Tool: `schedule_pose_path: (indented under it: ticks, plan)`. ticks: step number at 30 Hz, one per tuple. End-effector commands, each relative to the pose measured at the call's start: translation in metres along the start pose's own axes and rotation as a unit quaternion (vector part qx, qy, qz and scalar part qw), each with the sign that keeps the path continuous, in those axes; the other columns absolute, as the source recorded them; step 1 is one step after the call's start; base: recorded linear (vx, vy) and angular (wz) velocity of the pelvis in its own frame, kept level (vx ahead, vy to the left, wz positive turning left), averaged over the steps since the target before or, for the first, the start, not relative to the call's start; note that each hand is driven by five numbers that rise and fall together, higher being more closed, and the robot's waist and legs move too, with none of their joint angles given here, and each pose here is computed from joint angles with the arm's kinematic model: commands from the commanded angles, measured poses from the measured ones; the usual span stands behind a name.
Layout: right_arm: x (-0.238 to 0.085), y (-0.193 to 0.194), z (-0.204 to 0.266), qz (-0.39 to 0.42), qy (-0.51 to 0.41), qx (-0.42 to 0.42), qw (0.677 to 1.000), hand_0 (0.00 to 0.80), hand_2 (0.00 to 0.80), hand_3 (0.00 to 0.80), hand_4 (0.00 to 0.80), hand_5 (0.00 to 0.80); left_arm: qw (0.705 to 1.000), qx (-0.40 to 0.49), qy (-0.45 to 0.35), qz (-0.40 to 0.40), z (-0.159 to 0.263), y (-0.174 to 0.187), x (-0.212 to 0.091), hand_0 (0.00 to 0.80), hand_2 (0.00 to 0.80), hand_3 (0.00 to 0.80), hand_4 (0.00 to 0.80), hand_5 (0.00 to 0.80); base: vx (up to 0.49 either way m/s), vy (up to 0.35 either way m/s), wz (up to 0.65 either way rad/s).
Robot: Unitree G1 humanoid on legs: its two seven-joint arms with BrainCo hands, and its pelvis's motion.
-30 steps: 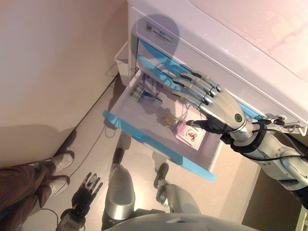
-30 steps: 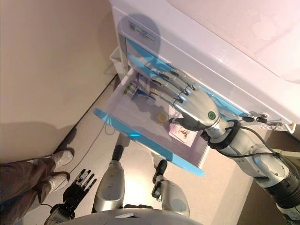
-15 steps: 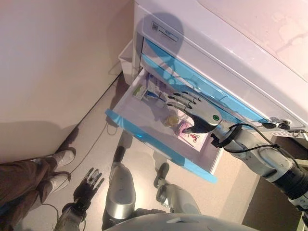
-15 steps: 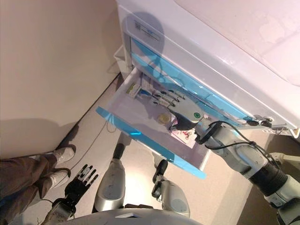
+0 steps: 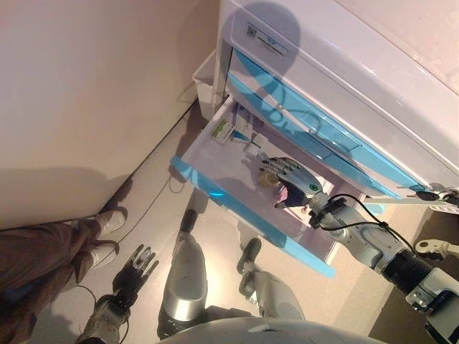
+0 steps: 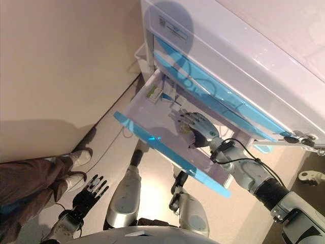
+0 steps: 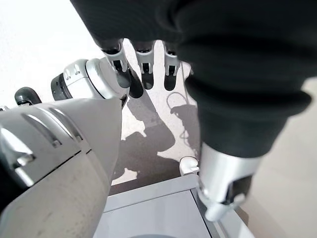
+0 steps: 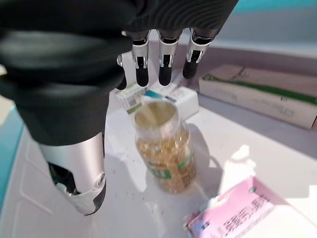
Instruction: Open the drawer and pick up the medicine
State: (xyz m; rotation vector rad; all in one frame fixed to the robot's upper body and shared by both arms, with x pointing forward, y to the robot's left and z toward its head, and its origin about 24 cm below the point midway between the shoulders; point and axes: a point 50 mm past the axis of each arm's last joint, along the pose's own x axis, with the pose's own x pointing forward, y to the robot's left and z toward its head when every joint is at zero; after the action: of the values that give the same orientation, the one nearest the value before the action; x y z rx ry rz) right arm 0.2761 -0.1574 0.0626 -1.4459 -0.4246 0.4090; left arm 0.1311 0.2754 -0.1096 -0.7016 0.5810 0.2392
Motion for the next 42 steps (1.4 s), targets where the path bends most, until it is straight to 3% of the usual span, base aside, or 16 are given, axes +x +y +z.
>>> schedule_pose_path:
  ticks: [1,21,42]
  plan:
    - [0.008,-0.015,0.005,-0.042,-0.028,-0.037,0.998,0.000,0.000,0.000,0.000,0.000,1.000,0.000,0.015,0.007,-0.006,0.006,-0.006,0.000,0.000,0.000,0.000,0.000,-0.008,0.006,0.03]
    - [0.011,-0.001,-0.027,-0.064,0.074,-0.048,0.994,0.000,0.000,0.000,0.000,0.000,1.000,0.002,0.017,0.001,-0.007,0.004,-0.006,0.000,0.000,0.000,0.000,0.000,0.000,-0.001,0.00]
    - [0.021,0.011,-0.033,-0.040,0.109,-0.037,0.993,0.000,0.000,0.000,0.000,0.000,1.000,0.005,0.020,-0.002,-0.005,0.003,-0.005,0.000,0.000,0.000,0.000,0.000,0.004,0.000,0.02]
